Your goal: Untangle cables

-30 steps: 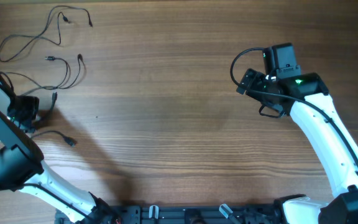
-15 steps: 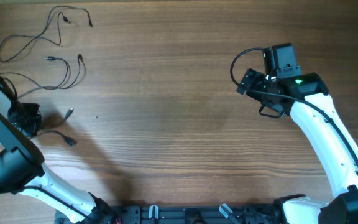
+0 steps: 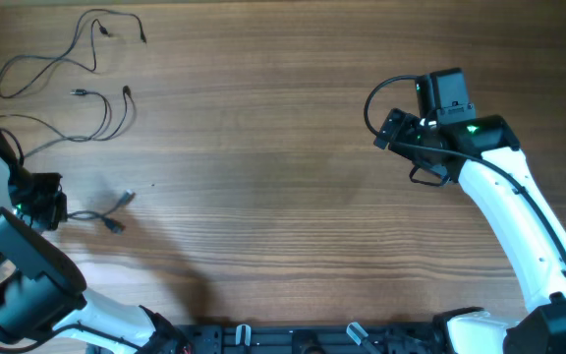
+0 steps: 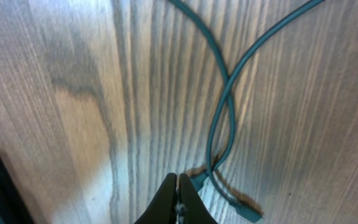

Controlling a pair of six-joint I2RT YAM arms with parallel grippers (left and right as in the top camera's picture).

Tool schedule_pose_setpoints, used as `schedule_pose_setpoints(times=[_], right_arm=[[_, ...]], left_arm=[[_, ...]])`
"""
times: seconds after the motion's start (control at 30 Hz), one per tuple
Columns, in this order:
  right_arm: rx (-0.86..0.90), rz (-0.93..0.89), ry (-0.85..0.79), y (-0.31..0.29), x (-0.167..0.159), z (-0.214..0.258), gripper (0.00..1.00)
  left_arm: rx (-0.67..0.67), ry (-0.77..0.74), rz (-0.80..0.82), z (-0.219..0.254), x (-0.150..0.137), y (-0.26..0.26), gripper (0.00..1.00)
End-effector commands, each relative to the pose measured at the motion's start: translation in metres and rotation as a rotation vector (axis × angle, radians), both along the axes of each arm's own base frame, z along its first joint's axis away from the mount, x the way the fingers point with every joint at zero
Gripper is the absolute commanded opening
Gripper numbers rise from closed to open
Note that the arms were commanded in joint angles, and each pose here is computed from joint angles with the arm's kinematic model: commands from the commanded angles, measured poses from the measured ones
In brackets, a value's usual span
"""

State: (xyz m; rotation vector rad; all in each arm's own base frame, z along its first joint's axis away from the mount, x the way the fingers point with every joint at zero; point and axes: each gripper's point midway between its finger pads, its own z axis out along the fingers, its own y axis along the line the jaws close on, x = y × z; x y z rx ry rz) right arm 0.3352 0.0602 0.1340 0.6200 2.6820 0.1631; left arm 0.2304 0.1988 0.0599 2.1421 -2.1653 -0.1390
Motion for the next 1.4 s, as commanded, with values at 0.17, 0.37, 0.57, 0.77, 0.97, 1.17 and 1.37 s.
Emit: schedule_pose_setpoints(times=[0.17, 0.37, 0.57, 0.77, 0.97, 1.17, 1.37], right_arm=[[-0.007, 0.014, 0.005, 0.0, 0.001, -0.002, 1.0], [-0.007, 0.014, 0.005, 0.0, 0.001, -0.002, 1.0], [-0.007, 0.013, 0.005, 0.0, 0.001, -0.002, 1.0], [-0.007, 0.014, 0.005, 0.0, 0.001, -0.002, 1.0], [-0.007, 0.014, 0.005, 0.0, 0.001, -0.002, 1.0], [-0.007, 0.014, 0.005, 0.0, 0.001, -0.002, 1.0], [-0.007, 0.014, 0.005, 0.0, 0.001, -0.002, 1.0]], left_arm=[[0.123, -0.156, 0.011, -0.009, 0.035, 0.027, 0.45], [0.373, -0.293, -0.035, 0.004, 0.076, 0.082, 0.62], [0.495, -0.218, -0.27, -0.021, 0.091, 0.115, 0.74], [0.522, -0.179, -0.252, -0.038, 0.087, 0.128, 0.42], [0.463, -0.126, -0.243, -0.045, 0.068, 0.123, 0.04], [0.381, -0.052, -0.254, -0.038, 0.054, 0.111, 0.04], [0.248, 0.071, -0.223, -0.03, 0.016, 0.096, 0.04]])
